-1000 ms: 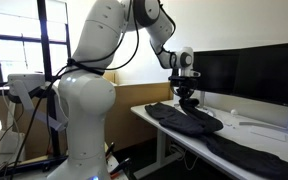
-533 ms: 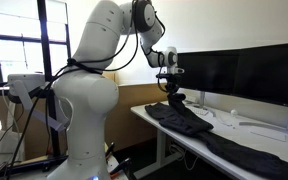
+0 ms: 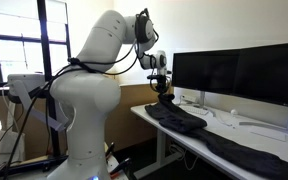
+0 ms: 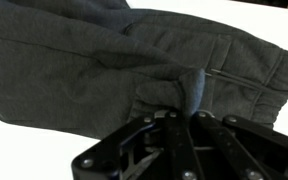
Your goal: Fold the trousers in half from right to left.
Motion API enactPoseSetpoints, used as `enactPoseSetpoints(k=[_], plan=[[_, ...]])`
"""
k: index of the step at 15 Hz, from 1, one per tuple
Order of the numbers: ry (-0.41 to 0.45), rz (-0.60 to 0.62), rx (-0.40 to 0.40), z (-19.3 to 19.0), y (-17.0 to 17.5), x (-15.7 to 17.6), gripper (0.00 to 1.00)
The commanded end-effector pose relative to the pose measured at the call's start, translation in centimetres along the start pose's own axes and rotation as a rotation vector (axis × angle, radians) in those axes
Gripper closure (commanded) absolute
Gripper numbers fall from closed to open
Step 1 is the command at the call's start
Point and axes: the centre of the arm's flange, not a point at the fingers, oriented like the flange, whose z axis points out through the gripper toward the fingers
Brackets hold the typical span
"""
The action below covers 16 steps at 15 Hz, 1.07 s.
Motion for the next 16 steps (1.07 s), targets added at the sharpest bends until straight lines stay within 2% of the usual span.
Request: enactPoseSetpoints(k=[1, 13, 14, 15, 16], plan=[[-0.027, -0.039, -0.015, 0.9, -3.6, 2.0, 0.95], [-0.099, -0.15, -0.035, 4.1, -10.9, 4.2, 0.96], [-0.107, -0.159, -0.035, 4.3, -11.4, 4.3, 0.67], [-0.114, -0.166, -0.037, 4.3, -11.7, 4.3, 0.66], [-0.121, -0.172, -0.041, 4.4, -11.9, 4.3, 0.6]])
